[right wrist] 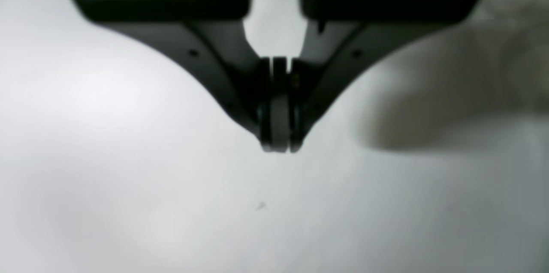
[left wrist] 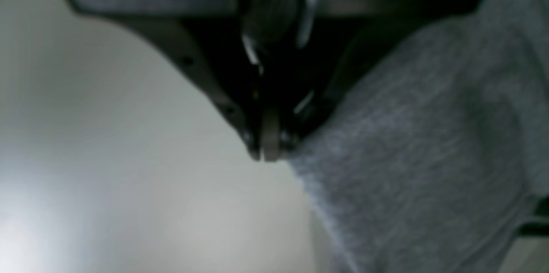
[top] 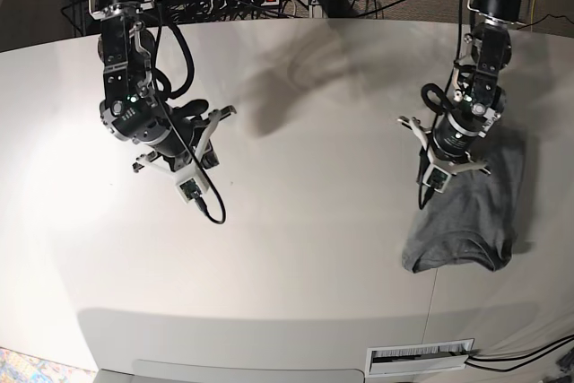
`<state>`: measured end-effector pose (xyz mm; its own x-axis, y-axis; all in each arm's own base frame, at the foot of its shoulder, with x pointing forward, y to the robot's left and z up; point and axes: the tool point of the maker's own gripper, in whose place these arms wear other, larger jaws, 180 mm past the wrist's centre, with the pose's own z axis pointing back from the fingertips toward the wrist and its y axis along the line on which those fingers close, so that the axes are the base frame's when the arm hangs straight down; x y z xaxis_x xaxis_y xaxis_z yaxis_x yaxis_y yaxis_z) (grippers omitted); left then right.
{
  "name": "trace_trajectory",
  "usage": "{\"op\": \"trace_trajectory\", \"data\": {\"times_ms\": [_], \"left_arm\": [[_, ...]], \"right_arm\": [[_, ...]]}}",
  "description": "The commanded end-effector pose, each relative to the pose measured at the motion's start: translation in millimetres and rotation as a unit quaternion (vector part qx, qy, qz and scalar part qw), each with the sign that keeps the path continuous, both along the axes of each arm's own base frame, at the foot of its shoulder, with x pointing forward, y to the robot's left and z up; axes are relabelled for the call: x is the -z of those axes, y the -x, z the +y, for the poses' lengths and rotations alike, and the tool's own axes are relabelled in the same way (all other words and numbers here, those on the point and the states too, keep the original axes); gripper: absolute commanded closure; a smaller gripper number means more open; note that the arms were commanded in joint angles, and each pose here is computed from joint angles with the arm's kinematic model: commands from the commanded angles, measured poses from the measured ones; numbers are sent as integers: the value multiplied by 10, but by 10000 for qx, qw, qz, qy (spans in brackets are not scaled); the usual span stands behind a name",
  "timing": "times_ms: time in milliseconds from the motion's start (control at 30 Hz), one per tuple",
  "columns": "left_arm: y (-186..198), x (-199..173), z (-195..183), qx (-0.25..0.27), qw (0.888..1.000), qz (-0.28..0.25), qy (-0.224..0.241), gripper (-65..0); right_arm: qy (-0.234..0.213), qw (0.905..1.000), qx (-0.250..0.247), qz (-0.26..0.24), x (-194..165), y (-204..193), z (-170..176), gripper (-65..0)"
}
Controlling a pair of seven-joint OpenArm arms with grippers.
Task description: Fold the T-shirt properly
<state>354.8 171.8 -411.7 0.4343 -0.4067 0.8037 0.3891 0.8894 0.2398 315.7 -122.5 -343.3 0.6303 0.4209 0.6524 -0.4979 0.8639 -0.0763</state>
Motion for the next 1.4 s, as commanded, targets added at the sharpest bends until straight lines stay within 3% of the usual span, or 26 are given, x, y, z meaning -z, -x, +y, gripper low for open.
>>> {"op": "trace_trajectory", "data": {"times_ms": [0,467,733,900,1200,1367], "left_arm": [[-1,34,157,-116,9995,153,-236,0],[-114,-91,153,-197,9998,17,71,0],[-23,-375,-350,501,9933,373,976,0],[115,-573,-603,811,9857,754,1270,0],[641,-689,-887,1236,9788,980,1305,0],[947,-639,-714,1039,9846,1087,890,0]], "right_arm": [[-61,9996,-7,-265,-136,-79,-9,0],[-311,9993,-158,-104,-81,117,113,0],[-340,9992,-159,138,74,313,124,0],[-341,9989,-157,266,147,404,124,0],[-261,9988,-279,309,135,674,178,0],[-23,9990,-374,238,74,924,189,0]]}}
